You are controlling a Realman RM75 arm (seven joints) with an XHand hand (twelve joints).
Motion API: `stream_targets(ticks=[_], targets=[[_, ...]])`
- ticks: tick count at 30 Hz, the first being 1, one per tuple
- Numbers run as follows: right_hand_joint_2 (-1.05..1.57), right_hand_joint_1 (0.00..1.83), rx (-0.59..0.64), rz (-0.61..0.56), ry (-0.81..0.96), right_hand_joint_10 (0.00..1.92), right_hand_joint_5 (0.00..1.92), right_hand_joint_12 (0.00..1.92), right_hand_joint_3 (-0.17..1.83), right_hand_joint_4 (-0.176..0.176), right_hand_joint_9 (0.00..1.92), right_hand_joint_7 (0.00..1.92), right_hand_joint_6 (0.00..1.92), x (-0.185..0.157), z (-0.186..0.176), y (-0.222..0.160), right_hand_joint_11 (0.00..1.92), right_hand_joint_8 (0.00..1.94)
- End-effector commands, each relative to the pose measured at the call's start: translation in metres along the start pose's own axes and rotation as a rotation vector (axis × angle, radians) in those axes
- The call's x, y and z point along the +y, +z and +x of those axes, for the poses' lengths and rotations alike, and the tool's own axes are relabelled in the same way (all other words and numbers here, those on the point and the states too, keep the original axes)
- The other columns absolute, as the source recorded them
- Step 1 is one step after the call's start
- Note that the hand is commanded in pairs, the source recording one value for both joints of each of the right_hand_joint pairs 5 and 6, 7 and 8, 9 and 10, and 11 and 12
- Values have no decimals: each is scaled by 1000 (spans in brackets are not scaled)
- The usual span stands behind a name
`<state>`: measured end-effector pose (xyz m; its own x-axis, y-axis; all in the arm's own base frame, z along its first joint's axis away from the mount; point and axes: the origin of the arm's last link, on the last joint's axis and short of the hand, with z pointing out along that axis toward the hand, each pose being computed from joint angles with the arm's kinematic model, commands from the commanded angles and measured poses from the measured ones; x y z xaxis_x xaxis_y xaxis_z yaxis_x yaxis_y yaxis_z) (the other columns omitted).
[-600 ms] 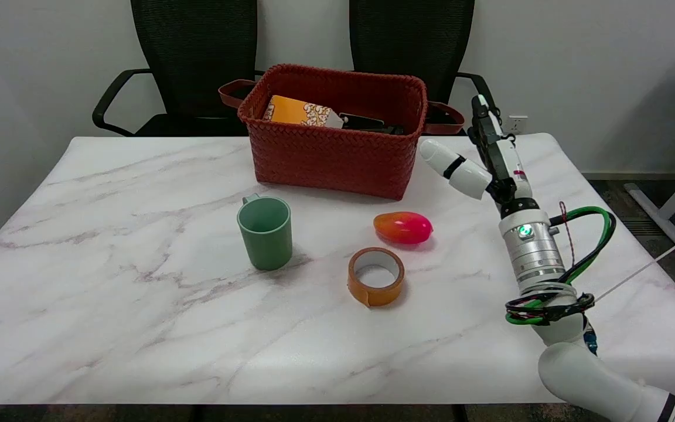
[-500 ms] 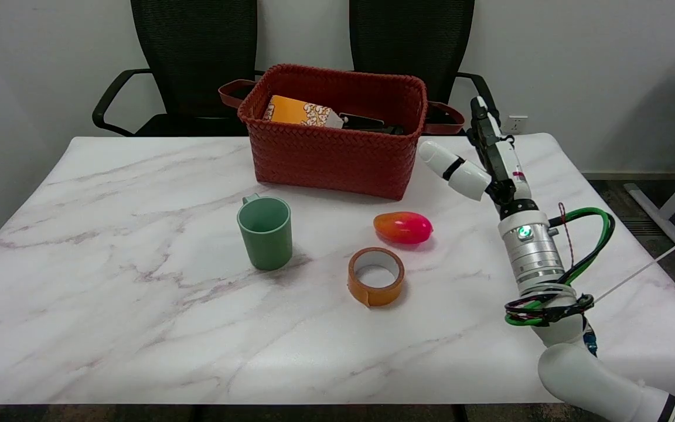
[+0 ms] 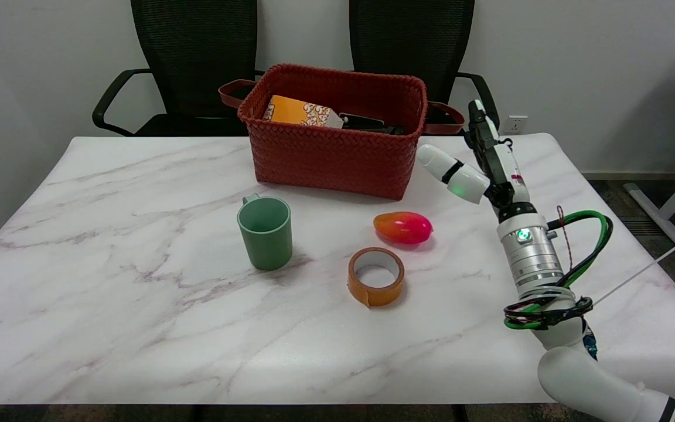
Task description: Pick up the green mug.
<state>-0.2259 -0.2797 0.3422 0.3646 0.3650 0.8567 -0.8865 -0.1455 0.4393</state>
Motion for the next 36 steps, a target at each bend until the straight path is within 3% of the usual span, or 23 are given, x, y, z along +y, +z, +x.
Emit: stream_targets(ticks=[1,6,12,25,30,36], targets=[[709,662,-62,2,61,44,0,129,132,0,44,0,0,-1,-12,-1,129,0],[651,726,-209,-30,176,10,0,116,25,0,10,0,0,-2,-36,4,116,0],[611,800,-276,-45,197,0,0,55,-158,0,0,0,0,-5,-60,5,55,0],[648,784,-410,-55,227,0,0,68,-1,0,0,0,0,-10,-119,11,68,0],[722,726,-441,-45,222,0,0,72,226,0,0,0,0,-12,-139,20,72,0],[709,728,-436,-66,231,0,0,71,98,0,0,0,0,-8,-153,25,71,0]])
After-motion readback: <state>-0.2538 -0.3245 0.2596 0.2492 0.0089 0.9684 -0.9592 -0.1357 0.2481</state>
